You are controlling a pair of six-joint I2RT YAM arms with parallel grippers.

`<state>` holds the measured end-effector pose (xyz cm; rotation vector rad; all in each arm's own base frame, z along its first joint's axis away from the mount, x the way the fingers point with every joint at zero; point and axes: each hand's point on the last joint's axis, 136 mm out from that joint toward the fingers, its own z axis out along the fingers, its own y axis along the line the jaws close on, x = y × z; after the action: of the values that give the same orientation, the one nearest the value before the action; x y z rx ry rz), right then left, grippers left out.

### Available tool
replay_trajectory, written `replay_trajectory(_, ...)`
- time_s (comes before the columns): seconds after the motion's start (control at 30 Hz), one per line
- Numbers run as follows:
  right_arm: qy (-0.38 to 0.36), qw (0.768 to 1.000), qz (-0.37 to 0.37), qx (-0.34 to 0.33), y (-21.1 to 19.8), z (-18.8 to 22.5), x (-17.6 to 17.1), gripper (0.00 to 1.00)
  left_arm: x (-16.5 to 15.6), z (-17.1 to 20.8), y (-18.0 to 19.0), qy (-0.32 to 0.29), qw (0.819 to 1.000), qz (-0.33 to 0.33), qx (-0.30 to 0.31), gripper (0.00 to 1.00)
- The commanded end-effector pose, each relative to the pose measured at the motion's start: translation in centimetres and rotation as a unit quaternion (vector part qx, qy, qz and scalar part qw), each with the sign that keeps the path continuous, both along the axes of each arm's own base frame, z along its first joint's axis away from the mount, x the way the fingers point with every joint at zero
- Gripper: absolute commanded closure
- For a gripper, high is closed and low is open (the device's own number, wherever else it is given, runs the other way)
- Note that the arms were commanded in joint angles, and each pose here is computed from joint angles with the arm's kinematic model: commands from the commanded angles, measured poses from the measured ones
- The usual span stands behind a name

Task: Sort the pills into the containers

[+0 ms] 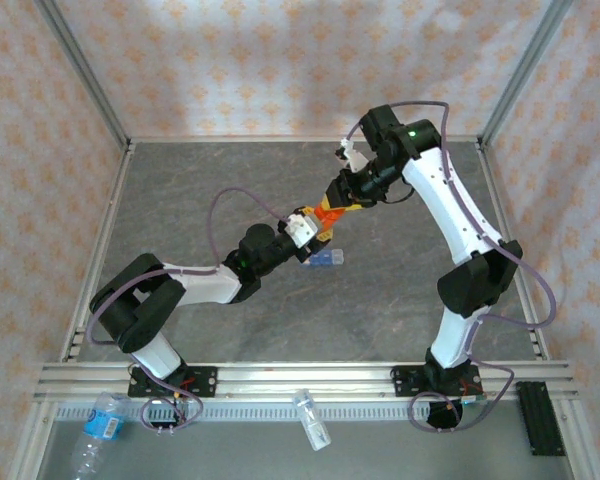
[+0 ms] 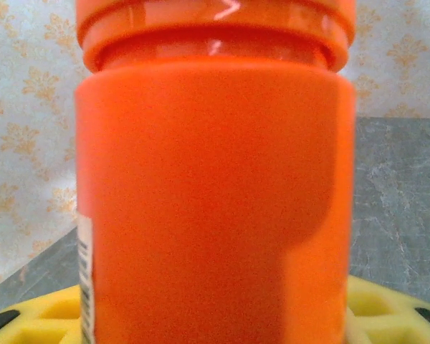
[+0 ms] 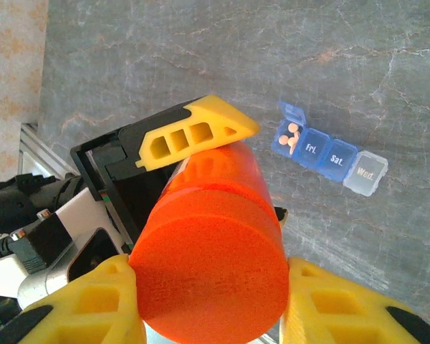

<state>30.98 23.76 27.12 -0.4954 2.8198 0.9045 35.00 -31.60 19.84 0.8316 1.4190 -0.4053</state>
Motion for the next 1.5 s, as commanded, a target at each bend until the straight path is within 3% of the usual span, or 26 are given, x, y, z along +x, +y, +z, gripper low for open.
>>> replay_trajectory(0.0,0.024,0.999,-0.026,-0.005,0.6,-1.3,0.5,0.62,0.4,6.9,0.0,-0.071,0.994,0.01,-0.082,1.0)
replay_trajectory(0.27,0.039,0.995,-0.088,0.005,0.9,-1.3,1.5,0.62,1.2,6.9,0.4,-0.077,0.993,0.038,-0.085,1.0)
replay_trajectory(0.5,0.035,0.995,-0.093,-0.002,0.5,-1.3,1.4,0.57,1.2,6.8,0.2,-0.075,0.993,0.035,-0.084,1.0)
replay_trajectory(1.1,-0.029,0.995,-0.096,0.006,-0.1,2.3,2.0,0.3,1.2,6.6,0.0,-0.069,0.994,0.03,-0.085,1.0)
replay_trajectory(1.3,-0.076,0.992,-0.103,0.008,-0.8,4.7,2.1,0.16,1.3,6.3,-0.1,-0.061,0.994,0.028,-0.09,1.0)
replay_trajectory(1.47,-0.116,0.982,-0.146,0.039,-2.5,7.8,3.1,0.12,1.3,6.4,0.0,-0.054,0.993,0.03,-0.102,1.0)
